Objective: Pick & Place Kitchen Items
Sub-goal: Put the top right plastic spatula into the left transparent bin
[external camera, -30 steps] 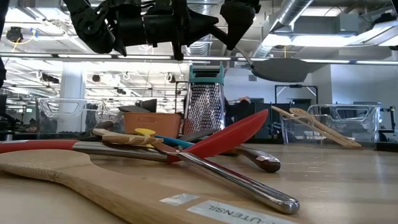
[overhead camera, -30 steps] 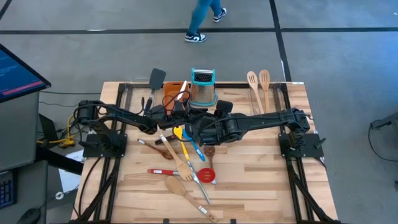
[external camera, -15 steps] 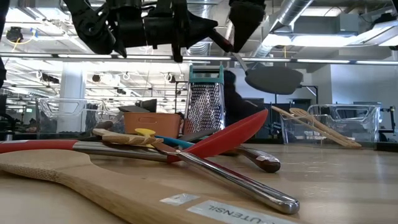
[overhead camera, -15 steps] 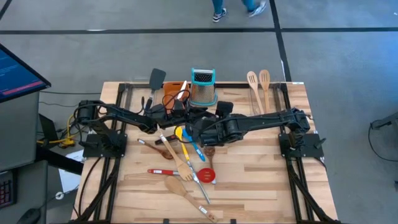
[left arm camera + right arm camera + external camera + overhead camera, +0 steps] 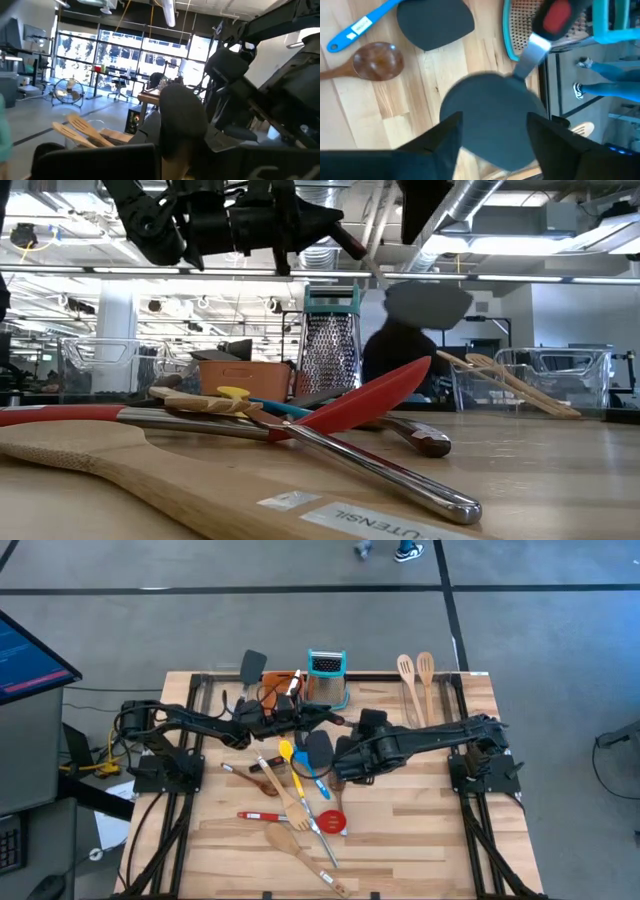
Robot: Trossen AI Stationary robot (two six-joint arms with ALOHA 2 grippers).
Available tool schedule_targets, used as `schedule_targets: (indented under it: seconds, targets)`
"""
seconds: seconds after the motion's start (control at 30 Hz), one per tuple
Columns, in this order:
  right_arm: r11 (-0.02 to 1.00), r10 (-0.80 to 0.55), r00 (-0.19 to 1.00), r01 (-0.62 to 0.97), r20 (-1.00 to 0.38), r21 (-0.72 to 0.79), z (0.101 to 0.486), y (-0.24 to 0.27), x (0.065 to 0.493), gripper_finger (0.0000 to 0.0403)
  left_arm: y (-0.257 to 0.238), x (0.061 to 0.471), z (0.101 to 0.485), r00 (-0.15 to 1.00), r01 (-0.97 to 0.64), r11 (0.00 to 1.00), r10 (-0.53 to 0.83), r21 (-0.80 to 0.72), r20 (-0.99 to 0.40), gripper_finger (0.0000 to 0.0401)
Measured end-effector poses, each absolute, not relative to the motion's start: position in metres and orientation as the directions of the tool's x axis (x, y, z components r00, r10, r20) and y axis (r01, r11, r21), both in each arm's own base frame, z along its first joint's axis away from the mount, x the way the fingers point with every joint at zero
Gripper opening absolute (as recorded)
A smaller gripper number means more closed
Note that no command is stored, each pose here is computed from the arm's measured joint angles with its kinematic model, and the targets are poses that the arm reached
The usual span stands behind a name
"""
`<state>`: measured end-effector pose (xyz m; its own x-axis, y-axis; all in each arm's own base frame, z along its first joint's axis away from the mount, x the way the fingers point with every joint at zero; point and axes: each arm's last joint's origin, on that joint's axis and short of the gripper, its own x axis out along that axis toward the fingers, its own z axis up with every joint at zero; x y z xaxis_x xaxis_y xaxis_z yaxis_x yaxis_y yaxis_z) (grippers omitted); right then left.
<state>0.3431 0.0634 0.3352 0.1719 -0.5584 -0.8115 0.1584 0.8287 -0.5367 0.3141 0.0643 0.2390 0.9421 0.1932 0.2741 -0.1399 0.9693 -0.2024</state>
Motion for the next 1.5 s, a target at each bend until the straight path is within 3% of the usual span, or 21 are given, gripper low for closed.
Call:
schedule_targets:
  seconds: [0.3, 0.37, 0.6, 0.73, 1.1, 1.27, 1.5]
  targets:
    - [0.817, -0.565, 0.163, 0.249, -0.809, -0.520, 0.337, 0.060, 0.315, 0.0028, 0.072, 0.288, 0.260, 0.935, -0.200, 0.972, 0.227, -0.126, 0.272, 0.0023]
    - [0.800, -0.581, 0.142, 0.281, -0.801, -0.530, 0.332, 0.057, 0.304, 0.0008, 0.072, 0.276, 0.264, 0.931, -0.225, 0.968, 0.247, -0.107, 0.269, 0.0023]
    - [0.680, -0.678, 0.137, 0.491, -0.722, -0.545, 0.307, 0.045, 0.264, 0.0038, 0.072, 0.220, 0.277, 0.909, -0.347, 0.936, 0.352, -0.061, 0.225, 0.0023]
    - [0.654, -0.695, 0.172, 0.555, -0.698, -0.513, 0.284, 0.042, 0.251, 0.0042, 0.068, 0.188, 0.292, 0.853, -0.485, 0.875, 0.477, -0.020, 0.210, 0.0023]
    - [0.632, -0.704, 0.224, 0.630, -0.674, -0.452, 0.235, 0.032, 0.248, 0.0032, 0.062, 0.132, 0.307, 0.556, -0.831, 0.549, 0.816, 0.087, 0.159, 0.0023]
    - [0.603, -0.725, 0.214, 0.656, -0.654, -0.454, 0.226, 0.025, 0.248, 0.0031, 0.062, 0.120, 0.312, 0.417, -0.907, 0.399, 0.893, 0.134, 0.167, 0.0022]
    - [0.576, -0.740, 0.197, 0.679, -0.643, -0.454, 0.222, 0.017, 0.249, 0.0029, 0.059, 0.107, 0.317, 0.296, -0.949, 0.268, 0.939, 0.167, 0.174, 0.0022]
